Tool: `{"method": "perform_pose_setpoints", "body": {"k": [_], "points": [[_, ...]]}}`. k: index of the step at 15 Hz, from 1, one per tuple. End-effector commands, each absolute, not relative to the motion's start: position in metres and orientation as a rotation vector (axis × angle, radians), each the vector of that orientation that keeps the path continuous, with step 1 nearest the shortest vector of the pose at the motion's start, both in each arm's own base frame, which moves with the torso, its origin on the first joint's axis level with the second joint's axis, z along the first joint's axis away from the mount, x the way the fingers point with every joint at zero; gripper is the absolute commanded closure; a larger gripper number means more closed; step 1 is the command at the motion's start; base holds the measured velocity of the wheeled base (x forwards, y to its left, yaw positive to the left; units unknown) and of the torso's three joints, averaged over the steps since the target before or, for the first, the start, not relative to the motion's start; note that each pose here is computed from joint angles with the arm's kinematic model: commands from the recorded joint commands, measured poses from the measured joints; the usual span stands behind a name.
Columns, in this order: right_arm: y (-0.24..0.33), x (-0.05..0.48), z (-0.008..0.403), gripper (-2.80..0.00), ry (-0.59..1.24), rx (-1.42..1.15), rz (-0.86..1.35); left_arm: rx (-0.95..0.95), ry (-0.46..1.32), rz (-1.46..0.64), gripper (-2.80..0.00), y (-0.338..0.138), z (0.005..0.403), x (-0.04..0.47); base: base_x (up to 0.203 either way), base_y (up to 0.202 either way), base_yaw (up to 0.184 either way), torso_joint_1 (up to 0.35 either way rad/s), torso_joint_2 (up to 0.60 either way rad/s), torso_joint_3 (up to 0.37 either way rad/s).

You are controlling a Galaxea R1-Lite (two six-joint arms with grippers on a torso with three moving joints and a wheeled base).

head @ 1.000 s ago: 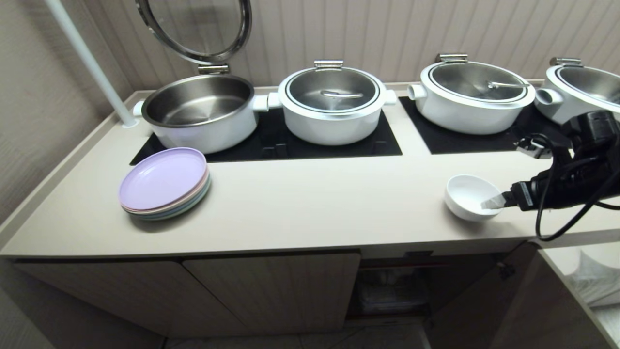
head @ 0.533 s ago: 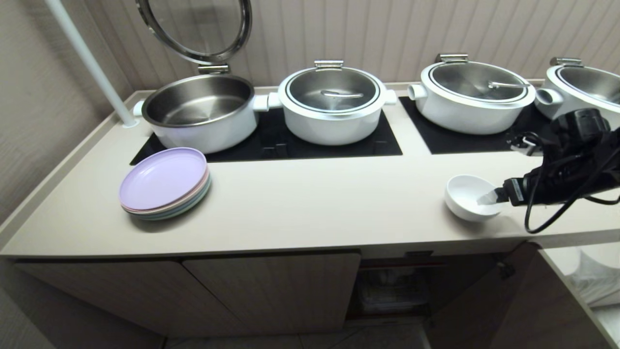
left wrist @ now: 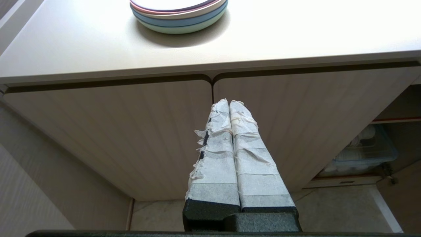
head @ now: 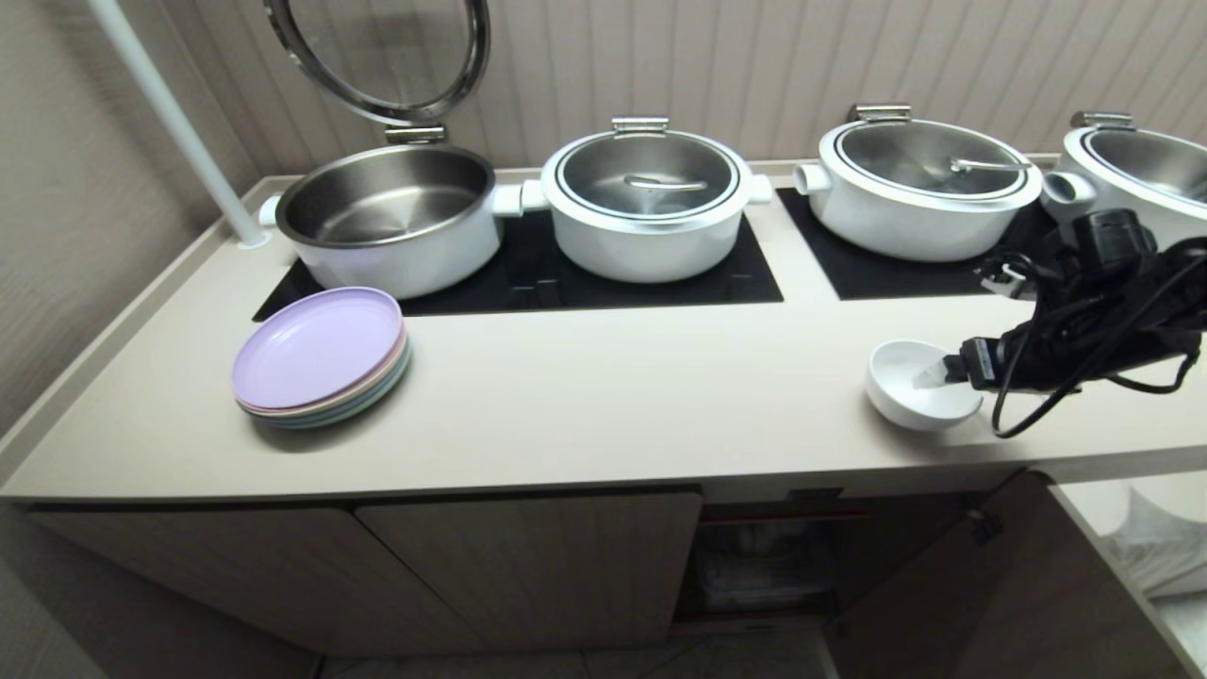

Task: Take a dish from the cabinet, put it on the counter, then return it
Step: Pick up the bowl from the table

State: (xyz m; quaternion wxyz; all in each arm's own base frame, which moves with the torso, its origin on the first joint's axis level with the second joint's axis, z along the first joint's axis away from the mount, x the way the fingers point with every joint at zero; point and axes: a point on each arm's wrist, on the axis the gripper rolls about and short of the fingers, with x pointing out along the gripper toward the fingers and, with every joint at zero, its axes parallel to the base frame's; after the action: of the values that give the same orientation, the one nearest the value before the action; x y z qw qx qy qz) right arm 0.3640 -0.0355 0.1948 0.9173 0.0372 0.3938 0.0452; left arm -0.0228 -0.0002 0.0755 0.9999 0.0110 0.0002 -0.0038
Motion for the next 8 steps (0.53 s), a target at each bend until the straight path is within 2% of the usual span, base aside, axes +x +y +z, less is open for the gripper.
{"method": "perform_pose_setpoints", "body": {"k": [1, 8], "points": [[-0.0337, 0.3676, 0.1928, -2.80, 0.814, 0.094, 0.089, 0.023, 0.000, -0.008, 0.00, -0.0002, 0.0755, -0.0228, 0.000, 0.000, 0.000, 0.000, 0.00, 0.000], [-0.0339, 0.3743, 0.1906, -2.80, 0.812, 0.135, 0.070, 0.023, 0.000, -0.008, 0.00, -0.0002, 0.0755, -0.0228, 0.000, 0.000, 0.000, 0.000, 0.00, 0.000]]}}
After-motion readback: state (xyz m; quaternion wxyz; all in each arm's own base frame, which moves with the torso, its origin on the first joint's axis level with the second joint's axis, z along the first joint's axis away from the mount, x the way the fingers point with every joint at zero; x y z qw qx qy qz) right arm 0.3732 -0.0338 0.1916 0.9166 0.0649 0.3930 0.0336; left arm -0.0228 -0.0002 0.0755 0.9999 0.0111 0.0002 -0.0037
